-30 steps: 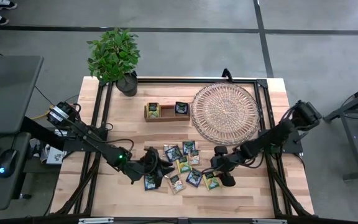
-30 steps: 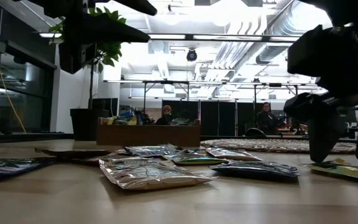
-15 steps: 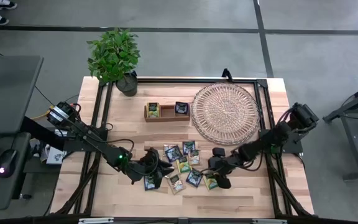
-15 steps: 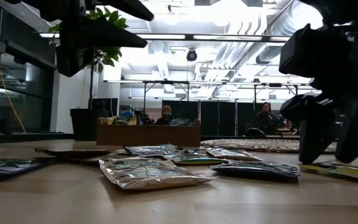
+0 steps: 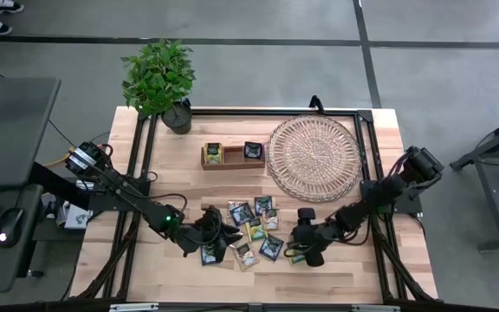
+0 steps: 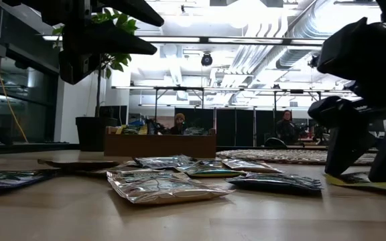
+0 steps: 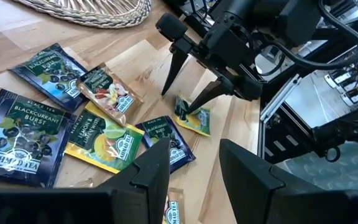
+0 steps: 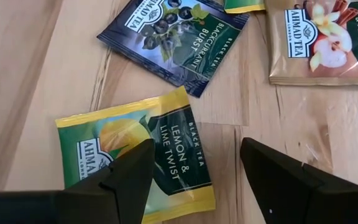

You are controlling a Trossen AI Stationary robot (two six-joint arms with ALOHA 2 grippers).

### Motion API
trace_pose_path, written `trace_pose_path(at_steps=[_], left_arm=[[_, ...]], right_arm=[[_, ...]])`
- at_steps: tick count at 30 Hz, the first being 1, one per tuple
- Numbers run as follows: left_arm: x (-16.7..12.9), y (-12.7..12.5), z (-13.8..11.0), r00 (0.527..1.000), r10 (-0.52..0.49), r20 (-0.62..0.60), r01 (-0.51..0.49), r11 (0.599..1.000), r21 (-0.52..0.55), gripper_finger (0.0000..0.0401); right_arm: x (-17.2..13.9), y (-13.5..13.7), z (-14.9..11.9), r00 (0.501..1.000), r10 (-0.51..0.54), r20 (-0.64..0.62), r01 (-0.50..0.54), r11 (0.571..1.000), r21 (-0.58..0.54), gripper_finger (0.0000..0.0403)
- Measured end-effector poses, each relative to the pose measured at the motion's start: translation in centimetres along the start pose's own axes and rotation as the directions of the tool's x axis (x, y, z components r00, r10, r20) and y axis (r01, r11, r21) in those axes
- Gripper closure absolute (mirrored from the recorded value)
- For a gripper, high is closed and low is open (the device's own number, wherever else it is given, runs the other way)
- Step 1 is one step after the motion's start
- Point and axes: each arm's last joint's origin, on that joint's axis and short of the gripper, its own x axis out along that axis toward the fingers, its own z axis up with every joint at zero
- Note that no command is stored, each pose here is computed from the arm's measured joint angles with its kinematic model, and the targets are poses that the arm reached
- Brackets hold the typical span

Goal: Pick & Place Tea
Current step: Put the yellow tea bag into the left section of the wooden organizer

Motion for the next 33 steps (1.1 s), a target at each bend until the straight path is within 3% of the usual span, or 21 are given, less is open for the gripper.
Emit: trace_pose_path(at_steps=[20,33], left_arm=[[-0.01,0.00,-0.01,1.000,-0.001,-0.001,0.001,1.000,-0.001,0.0263],[0.00,0.00,-0.02,1.000,-0.002,-0.003,0.002,1.000,-0.003,0.0263]], right_arm=[[0.34,-0.05,-0.24,0.999,-0.047,-0.007,0.047,0.995,0.091,0.0226],[0.33,-0.21,-0.32,0.997,-0.079,-0.007,0.080,0.988,0.132,0.0331]])
